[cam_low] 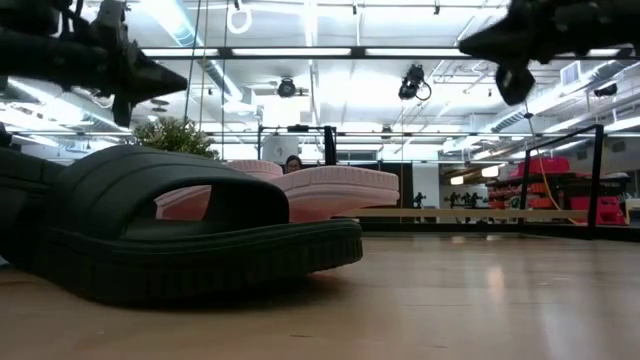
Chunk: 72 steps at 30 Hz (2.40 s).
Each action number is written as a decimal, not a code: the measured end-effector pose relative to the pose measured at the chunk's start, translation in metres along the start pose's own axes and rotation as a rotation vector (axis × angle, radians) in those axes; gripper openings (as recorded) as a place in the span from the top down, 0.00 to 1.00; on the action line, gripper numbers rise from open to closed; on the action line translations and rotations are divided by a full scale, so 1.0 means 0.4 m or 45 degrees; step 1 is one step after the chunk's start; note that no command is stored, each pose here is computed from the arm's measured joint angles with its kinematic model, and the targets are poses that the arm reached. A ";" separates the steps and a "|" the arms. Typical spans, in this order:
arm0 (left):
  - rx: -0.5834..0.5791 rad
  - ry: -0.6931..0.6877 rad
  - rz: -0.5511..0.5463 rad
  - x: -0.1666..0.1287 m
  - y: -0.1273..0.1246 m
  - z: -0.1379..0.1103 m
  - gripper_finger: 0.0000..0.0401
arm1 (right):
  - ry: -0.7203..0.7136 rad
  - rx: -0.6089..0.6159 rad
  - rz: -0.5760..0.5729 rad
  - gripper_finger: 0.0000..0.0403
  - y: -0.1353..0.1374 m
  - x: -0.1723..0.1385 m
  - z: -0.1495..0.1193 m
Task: Pick and place slides into the shelf
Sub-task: Put the left pink slide on the shelf
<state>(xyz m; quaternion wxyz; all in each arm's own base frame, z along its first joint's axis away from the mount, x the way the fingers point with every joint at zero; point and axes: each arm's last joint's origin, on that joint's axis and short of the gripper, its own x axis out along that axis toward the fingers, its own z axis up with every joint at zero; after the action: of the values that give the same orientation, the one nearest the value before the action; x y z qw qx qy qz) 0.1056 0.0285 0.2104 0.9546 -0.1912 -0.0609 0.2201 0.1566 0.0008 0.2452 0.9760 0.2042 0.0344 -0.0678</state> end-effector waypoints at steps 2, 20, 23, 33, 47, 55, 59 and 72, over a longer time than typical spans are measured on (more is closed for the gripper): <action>0.057 -0.005 0.005 0.008 -0.010 0.024 0.92 | 0.061 -0.049 -0.024 0.97 0.012 0.023 0.017; 0.276 0.255 -0.029 0.150 -0.130 0.196 0.90 | 0.326 -0.301 0.215 0.97 0.081 0.132 0.089; 0.199 0.342 0.012 0.163 -0.146 0.224 0.90 | 0.309 -0.327 0.223 0.97 0.082 0.126 0.094; 0.211 0.492 -0.050 0.182 -0.232 0.306 0.90 | 0.356 -0.480 0.398 0.97 0.121 0.114 0.073; 0.244 0.618 -0.107 0.162 -0.266 0.304 0.90 | 0.629 -0.544 0.529 0.92 0.178 0.114 -0.019; 0.335 0.706 -0.086 0.154 -0.255 0.291 0.91 | 0.799 -0.639 0.410 0.77 0.223 0.188 -0.145; 0.361 0.771 -0.064 0.147 -0.248 0.281 0.92 | 0.863 -0.632 0.361 0.68 0.257 0.253 -0.153; 0.365 0.788 -0.057 0.145 -0.246 0.278 0.89 | 1.083 -0.341 0.149 0.65 0.280 0.406 -0.065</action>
<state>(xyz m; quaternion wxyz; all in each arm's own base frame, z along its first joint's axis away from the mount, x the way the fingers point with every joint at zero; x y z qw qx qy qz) 0.1744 0.0103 0.3532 0.9496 -0.1115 0.2590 0.1371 0.3324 0.0938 0.2502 0.8951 0.0874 0.4293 0.0824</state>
